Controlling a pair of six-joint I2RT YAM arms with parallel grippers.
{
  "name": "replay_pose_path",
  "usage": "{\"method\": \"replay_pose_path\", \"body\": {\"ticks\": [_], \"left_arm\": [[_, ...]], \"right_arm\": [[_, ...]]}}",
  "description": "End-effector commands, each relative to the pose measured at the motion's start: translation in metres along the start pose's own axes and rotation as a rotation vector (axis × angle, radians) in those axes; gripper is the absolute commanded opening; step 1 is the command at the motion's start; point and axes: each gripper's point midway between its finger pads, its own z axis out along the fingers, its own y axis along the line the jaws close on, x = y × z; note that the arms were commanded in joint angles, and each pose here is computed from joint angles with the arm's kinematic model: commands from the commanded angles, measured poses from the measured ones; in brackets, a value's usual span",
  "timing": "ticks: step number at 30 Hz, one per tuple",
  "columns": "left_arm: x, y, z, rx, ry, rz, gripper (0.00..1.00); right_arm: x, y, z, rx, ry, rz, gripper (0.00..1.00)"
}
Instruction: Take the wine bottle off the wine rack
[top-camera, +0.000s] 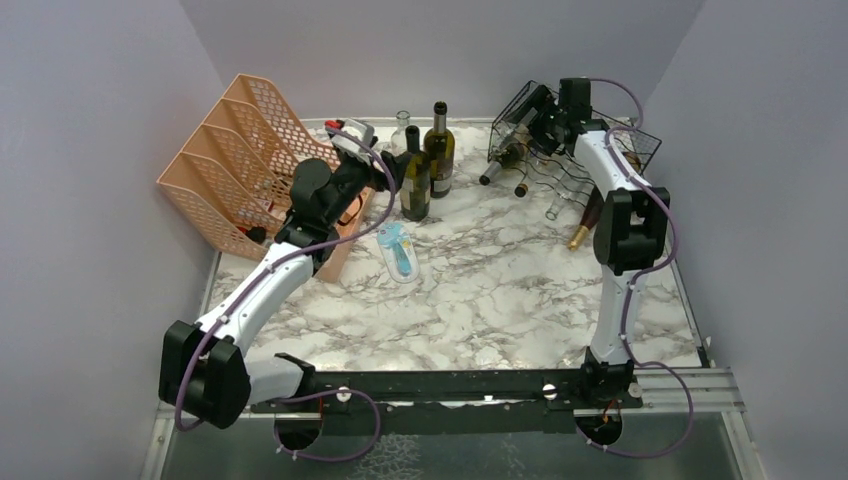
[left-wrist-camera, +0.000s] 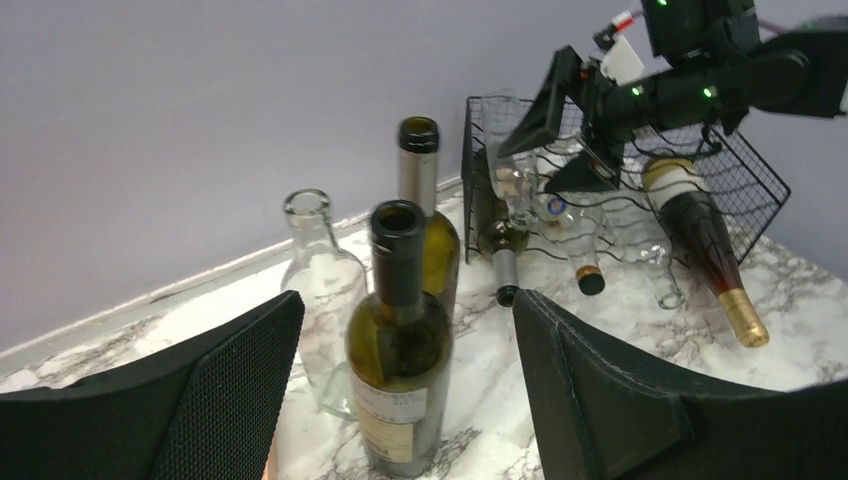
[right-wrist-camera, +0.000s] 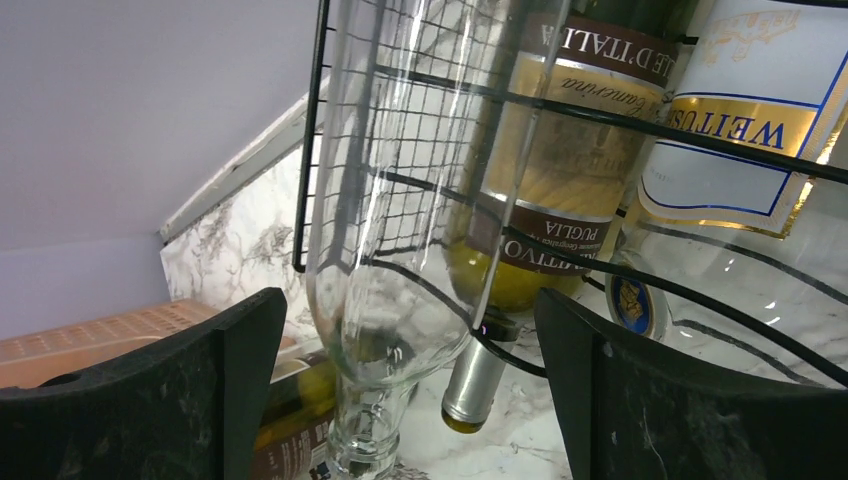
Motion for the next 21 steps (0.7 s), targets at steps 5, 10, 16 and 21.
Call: {"method": "replay_pose_path", "body": {"ticks": [5,10,16,21], "left_arm": [[-0.018,0.040,0.008,0.050,-0.023,-0.343,0.98],[-0.016,0.057,0.004,0.001,-0.043,-0.335,0.99],[-0.014,0.057,0.005,0.003,-0.041,-0.328,0.99],[-0.010,0.057,0.007,0.009,-0.033,-0.337,0.99]], "right_arm": [[-0.007,0.006,0.014,-0.052,-0.007,0.035,0.94],[-0.002,0.015,0.027,-0.117,0.031,0.072,0.89],[-0.002,0.019,0.038,-0.145,0.042,0.116,0.86],[-0.007,0.034,0.029,-0.201,0.030,0.140,0.73]]}}
